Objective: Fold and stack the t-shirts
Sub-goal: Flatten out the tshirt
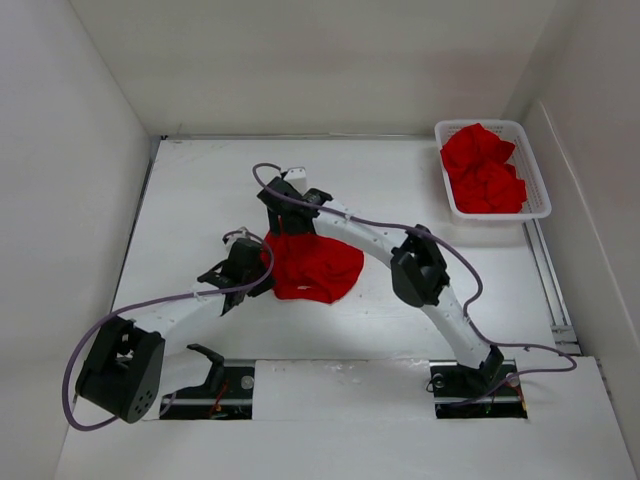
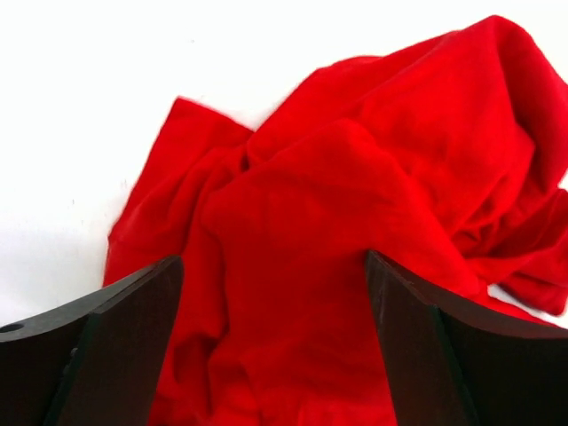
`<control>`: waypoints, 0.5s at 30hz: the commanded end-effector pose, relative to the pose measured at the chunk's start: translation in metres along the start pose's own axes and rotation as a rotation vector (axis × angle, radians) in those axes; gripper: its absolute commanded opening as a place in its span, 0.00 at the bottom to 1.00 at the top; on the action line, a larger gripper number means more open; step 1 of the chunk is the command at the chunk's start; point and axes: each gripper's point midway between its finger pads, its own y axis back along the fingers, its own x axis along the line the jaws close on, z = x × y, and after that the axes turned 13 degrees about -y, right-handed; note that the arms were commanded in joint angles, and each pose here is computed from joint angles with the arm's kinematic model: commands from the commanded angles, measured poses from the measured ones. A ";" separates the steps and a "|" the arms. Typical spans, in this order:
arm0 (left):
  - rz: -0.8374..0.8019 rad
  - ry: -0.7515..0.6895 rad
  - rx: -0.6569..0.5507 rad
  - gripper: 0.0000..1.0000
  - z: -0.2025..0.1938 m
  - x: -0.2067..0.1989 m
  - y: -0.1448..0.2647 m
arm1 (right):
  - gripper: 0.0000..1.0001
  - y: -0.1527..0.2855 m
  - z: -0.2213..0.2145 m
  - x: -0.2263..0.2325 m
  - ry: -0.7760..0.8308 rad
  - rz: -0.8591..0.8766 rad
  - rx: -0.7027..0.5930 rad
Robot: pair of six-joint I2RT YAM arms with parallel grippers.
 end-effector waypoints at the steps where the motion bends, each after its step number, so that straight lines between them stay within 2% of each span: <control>1: -0.008 -0.017 -0.022 0.00 0.002 -0.001 -0.002 | 0.87 -0.006 0.024 -0.001 -0.098 -0.012 -0.055; 4: -0.013 -0.016 -0.030 0.00 0.002 -0.001 -0.001 | 0.81 -0.013 0.025 -0.002 -0.118 -0.013 -0.050; 7: -0.012 -0.025 -0.044 0.00 0.005 0.000 0.000 | 0.70 -0.014 0.021 -0.003 -0.123 -0.013 -0.038; 8: -0.012 -0.025 -0.044 0.00 0.005 0.000 0.000 | 0.58 -0.016 0.025 -0.008 -0.129 -0.025 -0.047; 10: -0.012 -0.034 -0.044 0.00 0.003 0.002 0.000 | 0.49 -0.018 0.024 -0.010 -0.134 -0.037 -0.049; 11: -0.018 -0.033 -0.053 0.00 0.005 0.000 0.002 | 0.27 -0.016 0.024 -0.011 -0.134 -0.037 -0.049; 14: -0.021 -0.040 -0.074 0.00 0.010 0.000 0.005 | 0.03 -0.009 0.034 -0.011 -0.146 -0.032 -0.077; 15: -0.016 -0.041 -0.067 0.00 0.008 0.001 0.005 | 0.00 -0.005 0.037 -0.011 -0.153 -0.022 -0.084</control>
